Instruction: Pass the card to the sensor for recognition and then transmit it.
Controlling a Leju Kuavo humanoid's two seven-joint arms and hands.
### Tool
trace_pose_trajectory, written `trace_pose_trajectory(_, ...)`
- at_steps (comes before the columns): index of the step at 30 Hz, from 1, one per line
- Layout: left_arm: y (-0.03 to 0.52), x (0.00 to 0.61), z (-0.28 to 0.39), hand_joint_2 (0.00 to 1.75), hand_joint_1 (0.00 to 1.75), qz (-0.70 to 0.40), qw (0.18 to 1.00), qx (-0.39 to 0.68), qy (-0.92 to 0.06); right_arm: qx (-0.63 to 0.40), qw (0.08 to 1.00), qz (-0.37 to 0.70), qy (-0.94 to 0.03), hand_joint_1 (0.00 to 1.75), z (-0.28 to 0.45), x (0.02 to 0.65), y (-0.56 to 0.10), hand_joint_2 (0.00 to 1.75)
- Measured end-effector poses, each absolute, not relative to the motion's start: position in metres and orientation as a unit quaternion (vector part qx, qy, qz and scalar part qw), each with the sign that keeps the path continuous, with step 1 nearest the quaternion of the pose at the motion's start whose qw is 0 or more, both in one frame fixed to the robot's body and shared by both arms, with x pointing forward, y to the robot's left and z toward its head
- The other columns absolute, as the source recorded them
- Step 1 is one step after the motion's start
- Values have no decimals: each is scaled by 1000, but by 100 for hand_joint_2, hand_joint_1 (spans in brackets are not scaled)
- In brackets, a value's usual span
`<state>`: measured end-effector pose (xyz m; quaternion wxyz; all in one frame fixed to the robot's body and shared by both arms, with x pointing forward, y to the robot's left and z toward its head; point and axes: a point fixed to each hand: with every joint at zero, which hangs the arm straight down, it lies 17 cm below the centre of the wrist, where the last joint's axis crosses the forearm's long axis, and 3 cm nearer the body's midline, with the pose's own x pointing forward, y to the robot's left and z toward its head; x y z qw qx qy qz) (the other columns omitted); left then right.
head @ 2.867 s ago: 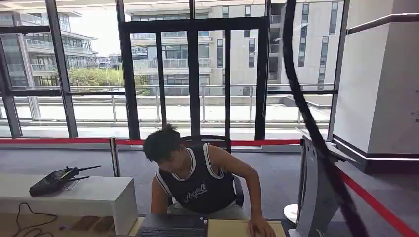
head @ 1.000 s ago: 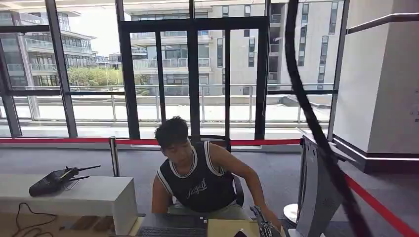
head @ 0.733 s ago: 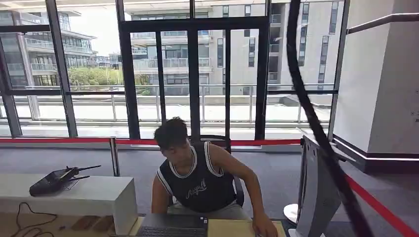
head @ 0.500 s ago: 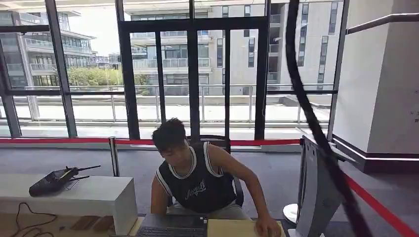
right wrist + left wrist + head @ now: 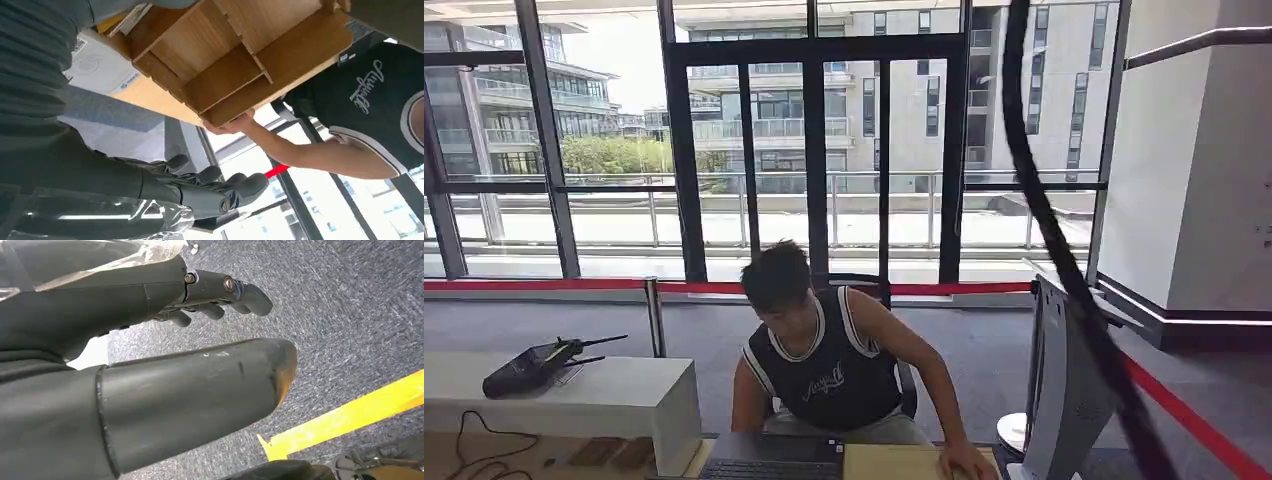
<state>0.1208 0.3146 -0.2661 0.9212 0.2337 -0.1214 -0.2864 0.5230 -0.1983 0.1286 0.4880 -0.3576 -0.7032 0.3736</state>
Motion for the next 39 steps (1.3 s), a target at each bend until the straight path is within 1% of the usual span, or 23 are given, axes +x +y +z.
trace_pose_trajectory(5,315,121,-266,0,0,-287,921,234,-121,-395,459,424,-673,0,121,521,-193,175)
trace_pose_trajectory(14,314,121,-266,0,0,-288,921,233,-122,-388,466,473,-639,0,94,514,-187,175)
trace_pose_trajectory(21,313,123,-266,0,0,-291,919,232,-128,-390,474,485,-623,0,81,509,-194,175)
trace_pose_trajectory(30,313,123,-266,0,0,-294,918,233,-128,-482,436,506,-567,0,82,511,-221,175)
trace_pose_trajectory(39,313,123,-266,0,0,-296,918,234,-127,-500,433,497,-561,0,82,510,-236,175)
